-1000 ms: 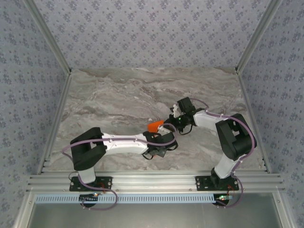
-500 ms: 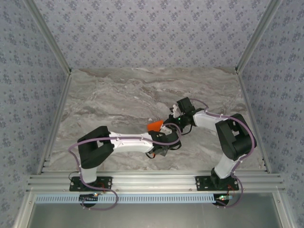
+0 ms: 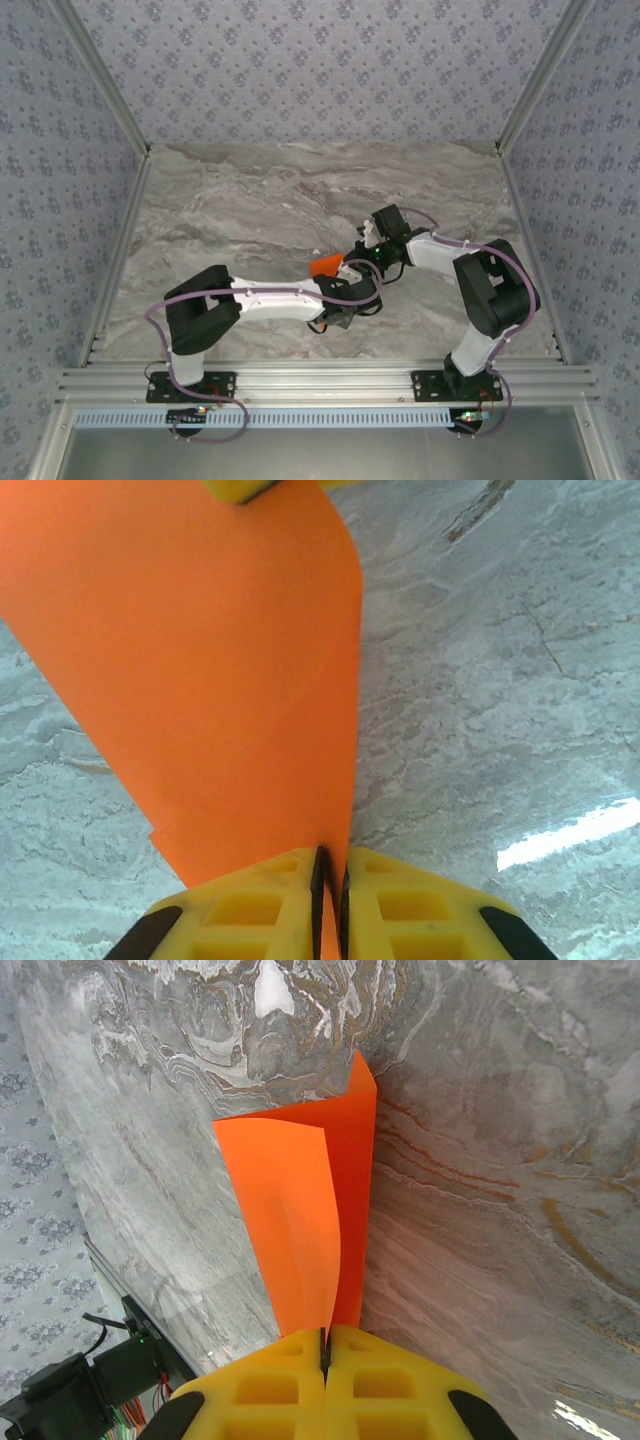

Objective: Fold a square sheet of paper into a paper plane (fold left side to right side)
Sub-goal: Fold the wing for the fifth time at the center of the table.

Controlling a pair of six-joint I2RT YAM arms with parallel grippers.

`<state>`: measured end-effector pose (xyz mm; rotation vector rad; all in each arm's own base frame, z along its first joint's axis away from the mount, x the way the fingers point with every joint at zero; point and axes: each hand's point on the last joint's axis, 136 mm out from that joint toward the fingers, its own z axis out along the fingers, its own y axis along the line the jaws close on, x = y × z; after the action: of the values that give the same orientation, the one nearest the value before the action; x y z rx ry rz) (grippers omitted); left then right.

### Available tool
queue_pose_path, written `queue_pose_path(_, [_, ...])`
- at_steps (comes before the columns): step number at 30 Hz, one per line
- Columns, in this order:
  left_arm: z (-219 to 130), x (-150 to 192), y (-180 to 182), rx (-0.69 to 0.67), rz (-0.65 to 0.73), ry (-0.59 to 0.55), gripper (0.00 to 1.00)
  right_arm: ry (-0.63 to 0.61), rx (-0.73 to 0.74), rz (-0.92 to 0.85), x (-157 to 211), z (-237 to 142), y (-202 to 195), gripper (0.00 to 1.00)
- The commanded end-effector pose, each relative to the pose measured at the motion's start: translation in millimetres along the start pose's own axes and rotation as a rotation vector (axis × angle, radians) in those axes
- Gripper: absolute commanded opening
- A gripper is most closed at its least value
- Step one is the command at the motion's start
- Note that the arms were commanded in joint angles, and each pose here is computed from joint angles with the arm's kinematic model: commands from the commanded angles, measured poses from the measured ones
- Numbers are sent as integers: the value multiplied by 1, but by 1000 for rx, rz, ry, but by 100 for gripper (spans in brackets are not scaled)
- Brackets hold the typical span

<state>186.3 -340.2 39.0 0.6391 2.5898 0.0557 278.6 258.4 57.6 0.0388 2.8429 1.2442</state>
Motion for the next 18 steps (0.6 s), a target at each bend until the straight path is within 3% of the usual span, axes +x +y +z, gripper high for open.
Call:
queue_pose_path(1, [-9,-4,1,29,-15,-27,12,-25,-12,-26,-5,-10,10,11])
queue_pose_path(10, [-24,-17,-3,221,-121,-109,11,-241,-87,-87,-29,-76,24,55])
queue_pose_path(18, [-28,-25,-5,465,-278,-159,12,-264,-30,-118,-20,-85,-10,63])
